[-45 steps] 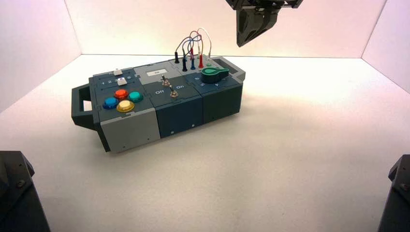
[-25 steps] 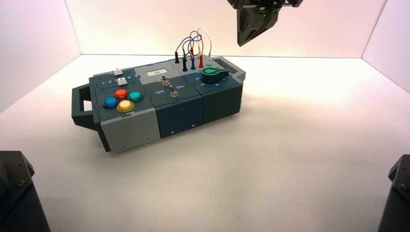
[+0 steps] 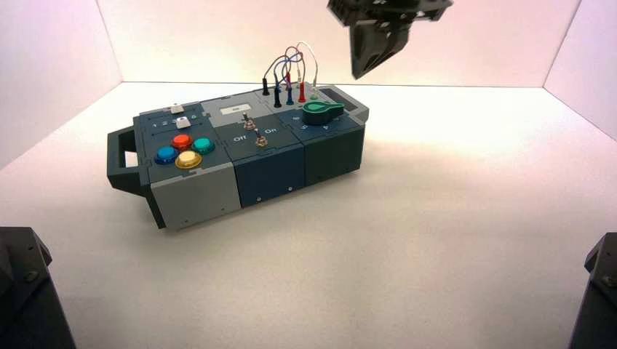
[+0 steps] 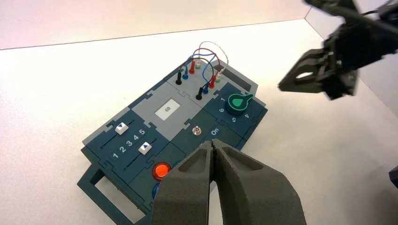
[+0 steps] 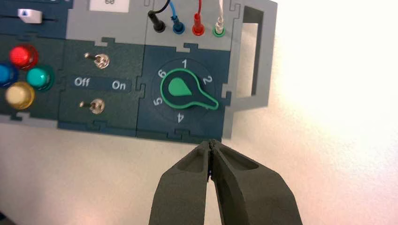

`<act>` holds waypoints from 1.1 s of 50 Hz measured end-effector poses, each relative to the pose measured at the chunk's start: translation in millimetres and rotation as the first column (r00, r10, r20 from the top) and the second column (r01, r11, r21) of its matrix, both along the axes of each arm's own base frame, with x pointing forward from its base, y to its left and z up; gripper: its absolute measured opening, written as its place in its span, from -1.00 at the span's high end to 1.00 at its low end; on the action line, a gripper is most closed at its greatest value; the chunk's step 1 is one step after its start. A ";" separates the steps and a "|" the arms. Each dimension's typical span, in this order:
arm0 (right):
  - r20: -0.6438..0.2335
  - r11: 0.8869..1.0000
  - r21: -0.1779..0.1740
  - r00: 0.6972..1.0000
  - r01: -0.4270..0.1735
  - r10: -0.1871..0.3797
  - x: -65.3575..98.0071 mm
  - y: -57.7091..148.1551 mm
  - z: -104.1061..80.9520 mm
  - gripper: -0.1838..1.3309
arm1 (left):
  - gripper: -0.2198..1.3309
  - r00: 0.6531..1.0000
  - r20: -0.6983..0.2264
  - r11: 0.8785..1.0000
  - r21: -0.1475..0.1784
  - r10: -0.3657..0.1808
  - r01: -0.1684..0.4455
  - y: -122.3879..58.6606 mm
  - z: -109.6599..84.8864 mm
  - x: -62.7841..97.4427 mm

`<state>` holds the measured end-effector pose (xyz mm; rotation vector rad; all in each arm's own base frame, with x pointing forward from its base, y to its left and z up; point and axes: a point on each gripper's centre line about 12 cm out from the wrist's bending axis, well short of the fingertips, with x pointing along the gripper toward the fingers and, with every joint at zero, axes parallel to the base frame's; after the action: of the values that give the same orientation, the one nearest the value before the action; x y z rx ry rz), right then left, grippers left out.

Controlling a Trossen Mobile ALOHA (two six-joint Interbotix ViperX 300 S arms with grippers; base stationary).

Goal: Turn the knob to position 4.

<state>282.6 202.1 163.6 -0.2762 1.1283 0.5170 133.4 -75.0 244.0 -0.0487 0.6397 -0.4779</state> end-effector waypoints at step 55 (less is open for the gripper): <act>-0.098 0.997 -0.069 0.994 0.036 -0.043 51.5 16.9 -57.1 0.95 | 0.93 1.000 0.013 1.000 -0.006 0.001 -0.001 0.5 1.9 -0.9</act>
<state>334.1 219.0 106.4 -0.2882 1.2467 0.4625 132.5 -74.5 246.0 -0.0511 0.6261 -0.4790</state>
